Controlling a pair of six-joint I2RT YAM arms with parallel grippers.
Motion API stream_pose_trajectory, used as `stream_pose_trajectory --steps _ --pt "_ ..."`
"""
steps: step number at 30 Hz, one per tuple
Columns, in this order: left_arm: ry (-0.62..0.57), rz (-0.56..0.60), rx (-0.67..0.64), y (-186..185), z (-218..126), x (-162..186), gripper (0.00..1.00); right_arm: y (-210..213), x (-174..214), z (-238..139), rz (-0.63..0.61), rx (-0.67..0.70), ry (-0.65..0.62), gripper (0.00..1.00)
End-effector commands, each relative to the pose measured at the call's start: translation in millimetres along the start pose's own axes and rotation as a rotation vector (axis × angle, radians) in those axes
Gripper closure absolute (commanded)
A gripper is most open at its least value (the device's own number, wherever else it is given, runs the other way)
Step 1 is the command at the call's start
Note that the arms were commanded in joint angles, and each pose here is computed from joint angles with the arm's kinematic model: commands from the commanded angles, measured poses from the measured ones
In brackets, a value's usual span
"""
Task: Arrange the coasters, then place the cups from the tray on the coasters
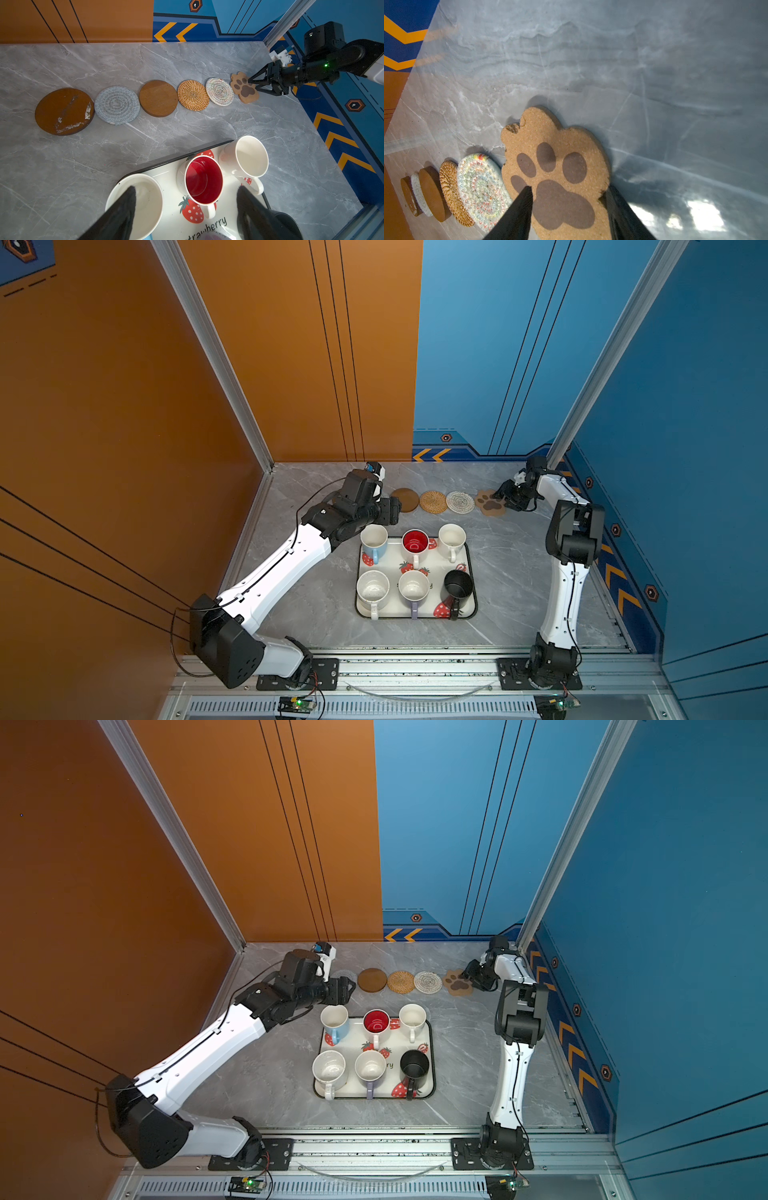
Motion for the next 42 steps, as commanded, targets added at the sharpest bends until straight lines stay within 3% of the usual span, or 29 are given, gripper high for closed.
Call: stream_pose_trajectory --steps 1,9,17,25,30,42 --pt "-0.019 0.007 -0.008 -2.3 -10.2 -5.1 0.23 -18.5 37.0 37.8 0.060 0.047 0.135 0.44" --pt "-0.027 0.009 -0.010 -1.9 -13.0 -7.2 0.23 -18.8 29.0 21.2 0.060 0.065 0.098 0.43" --pt "-0.044 0.015 -0.006 -2.4 -18.0 -11.9 0.22 10.0 0.1 -43.8 0.019 0.043 -0.044 0.41" --pt "-0.080 0.027 -0.001 -2.9 -32.5 -18.0 0.22 62.4 -3.9 -118.8 -0.081 -0.016 -0.178 0.41" --pt "-0.104 0.039 0.006 -2.9 -44.3 -19.8 0.22 95.5 13.1 -155.0 -0.169 -0.029 -0.234 0.40" --pt "-0.186 0.077 -0.002 -2.3 -80.0 -30.6 0.22 157.7 95.2 -204.7 -0.383 -0.050 -0.350 0.38"
Point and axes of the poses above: each gripper's point midway between its finger pads, its own z axis out along the fingers, its own y axis along the line the jaws close on, x = y × z, the point moved 1 cm from there along -z, back along the fingers, and after that the axes turned 4 degrees about -z, right-handed, at the moved point
